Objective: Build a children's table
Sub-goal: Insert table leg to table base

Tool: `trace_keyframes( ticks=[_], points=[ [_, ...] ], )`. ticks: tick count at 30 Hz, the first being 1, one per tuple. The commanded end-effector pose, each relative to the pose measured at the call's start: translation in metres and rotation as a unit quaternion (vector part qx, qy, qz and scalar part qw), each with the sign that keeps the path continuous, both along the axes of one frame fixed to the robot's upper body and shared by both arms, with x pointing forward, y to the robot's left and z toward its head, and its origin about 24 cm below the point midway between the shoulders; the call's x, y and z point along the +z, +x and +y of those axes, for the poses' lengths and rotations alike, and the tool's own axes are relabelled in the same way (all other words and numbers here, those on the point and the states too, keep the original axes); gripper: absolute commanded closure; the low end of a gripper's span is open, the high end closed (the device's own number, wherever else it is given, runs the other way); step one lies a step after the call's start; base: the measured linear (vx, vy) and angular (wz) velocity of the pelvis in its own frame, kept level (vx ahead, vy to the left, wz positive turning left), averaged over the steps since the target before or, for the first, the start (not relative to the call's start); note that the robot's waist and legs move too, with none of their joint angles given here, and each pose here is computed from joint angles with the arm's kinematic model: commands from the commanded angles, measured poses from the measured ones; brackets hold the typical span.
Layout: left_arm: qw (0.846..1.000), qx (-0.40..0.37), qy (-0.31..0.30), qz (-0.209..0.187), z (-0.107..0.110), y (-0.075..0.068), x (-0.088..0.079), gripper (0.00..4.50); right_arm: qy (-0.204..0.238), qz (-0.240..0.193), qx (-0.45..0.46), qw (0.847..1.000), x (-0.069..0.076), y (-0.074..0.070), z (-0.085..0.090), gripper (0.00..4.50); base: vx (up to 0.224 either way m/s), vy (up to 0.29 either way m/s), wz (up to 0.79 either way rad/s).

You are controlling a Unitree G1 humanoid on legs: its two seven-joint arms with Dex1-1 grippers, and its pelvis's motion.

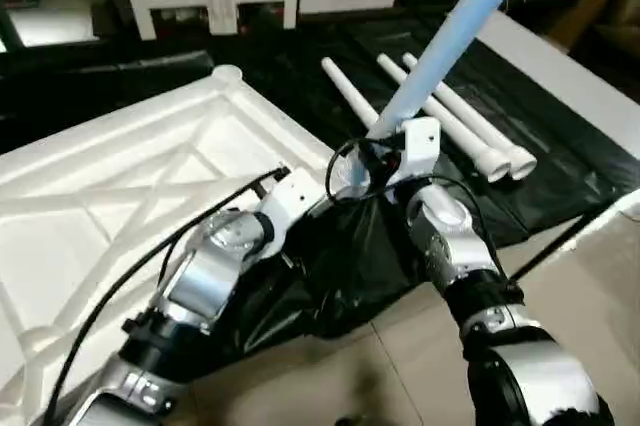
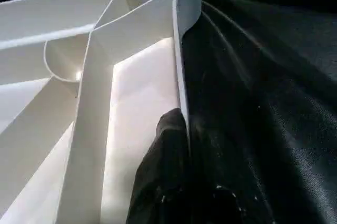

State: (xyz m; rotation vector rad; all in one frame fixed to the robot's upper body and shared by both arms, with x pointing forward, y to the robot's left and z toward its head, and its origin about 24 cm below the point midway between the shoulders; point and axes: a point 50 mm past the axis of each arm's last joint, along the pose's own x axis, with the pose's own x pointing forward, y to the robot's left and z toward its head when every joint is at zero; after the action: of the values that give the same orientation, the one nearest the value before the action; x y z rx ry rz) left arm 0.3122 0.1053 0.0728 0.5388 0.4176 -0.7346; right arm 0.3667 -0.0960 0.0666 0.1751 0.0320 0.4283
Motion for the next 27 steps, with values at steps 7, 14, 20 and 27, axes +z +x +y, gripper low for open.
trace_keyframes(
  ticks=[7,14,20,27],
  points=[
    [0.961,-0.26,0.083,-0.033,0.027,-0.026,-0.007,4.5,-0.099,0.111,0.287,0.946,-0.051,-0.042,-0.015,2.66,0.069,-0.025,0.01],
    [0.952,-0.294,0.083,-0.02,0.049,-0.019,0.0,4.5,-0.125,0.14,0.346,0.919,-0.057,-0.05,-0.039,2.66,0.056,-0.005,0.0],
    [0.953,-0.279,0.11,-0.041,0.069,-0.002,0.005,4.5,0.006,0.007,0.255,0.967,-0.003,-0.021,-0.052,2.66,0.0,0.0,0.0],
    [0.961,-0.254,0.08,-0.07,0.074,0.004,0.007,4.2,0.13,-0.128,0.171,0.968,0.057,-0.006,-0.068,2.66,0.0,0.0,0.0]
  ],
)
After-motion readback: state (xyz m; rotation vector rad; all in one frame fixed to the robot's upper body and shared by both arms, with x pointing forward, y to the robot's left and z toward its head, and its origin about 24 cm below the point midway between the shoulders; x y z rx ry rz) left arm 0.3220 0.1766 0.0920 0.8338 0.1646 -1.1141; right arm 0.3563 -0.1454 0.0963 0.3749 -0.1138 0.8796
